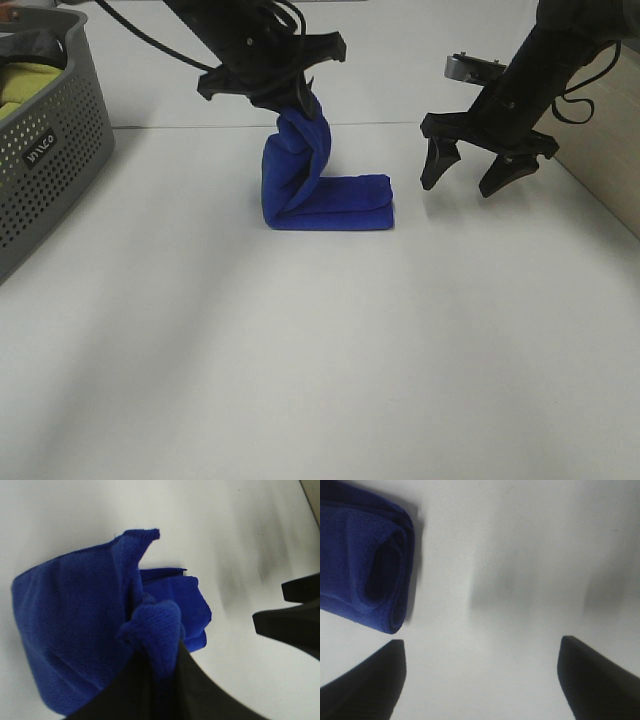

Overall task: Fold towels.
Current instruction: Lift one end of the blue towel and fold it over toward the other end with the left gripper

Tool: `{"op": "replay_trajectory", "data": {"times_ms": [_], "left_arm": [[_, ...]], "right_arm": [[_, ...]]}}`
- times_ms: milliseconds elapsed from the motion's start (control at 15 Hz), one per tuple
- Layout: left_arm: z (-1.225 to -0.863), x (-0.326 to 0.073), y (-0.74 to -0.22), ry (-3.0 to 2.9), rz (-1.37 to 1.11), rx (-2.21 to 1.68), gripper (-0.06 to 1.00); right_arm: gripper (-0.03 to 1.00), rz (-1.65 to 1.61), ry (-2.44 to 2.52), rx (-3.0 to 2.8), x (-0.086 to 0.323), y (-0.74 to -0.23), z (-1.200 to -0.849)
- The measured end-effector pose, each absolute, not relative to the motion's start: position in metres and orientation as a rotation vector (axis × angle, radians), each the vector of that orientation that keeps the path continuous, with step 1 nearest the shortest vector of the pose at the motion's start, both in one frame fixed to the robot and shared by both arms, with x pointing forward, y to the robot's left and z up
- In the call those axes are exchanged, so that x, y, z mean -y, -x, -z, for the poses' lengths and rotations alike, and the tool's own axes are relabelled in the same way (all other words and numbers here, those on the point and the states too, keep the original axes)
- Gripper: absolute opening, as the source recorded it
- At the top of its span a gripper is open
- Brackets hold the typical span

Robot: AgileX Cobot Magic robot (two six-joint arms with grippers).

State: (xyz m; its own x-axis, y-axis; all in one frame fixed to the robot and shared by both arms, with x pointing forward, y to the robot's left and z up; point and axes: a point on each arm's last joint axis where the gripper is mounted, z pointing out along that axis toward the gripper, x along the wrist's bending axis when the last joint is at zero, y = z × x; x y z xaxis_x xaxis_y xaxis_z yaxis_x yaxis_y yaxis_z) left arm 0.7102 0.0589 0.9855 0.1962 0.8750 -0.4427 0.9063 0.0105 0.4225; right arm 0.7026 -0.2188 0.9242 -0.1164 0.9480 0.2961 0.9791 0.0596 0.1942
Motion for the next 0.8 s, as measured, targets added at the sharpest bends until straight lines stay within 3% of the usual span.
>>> {"op": "replay_trajectory", "data": {"times_ms": [200,533,800], "left_arm": [[-0.954,-0.047,-0.717,-1.718,0.182,-1.732,0.13],[-0.953,-0.035,-0.721,-1.524,0.346,-1.718,0.55],[-0.963,-0.028,-0.722,-1.512,0.368,-1.57,0.6]], "right_arm": [[0.78,0.513,2.015,2.215,0.219,-0.701,-0.924],[0.78,0.499,2.006,2.203,0.218,-0.7,-0.923],[0.78,0.579,2.009,2.201,0.217,-0.697,-0.948]]}}
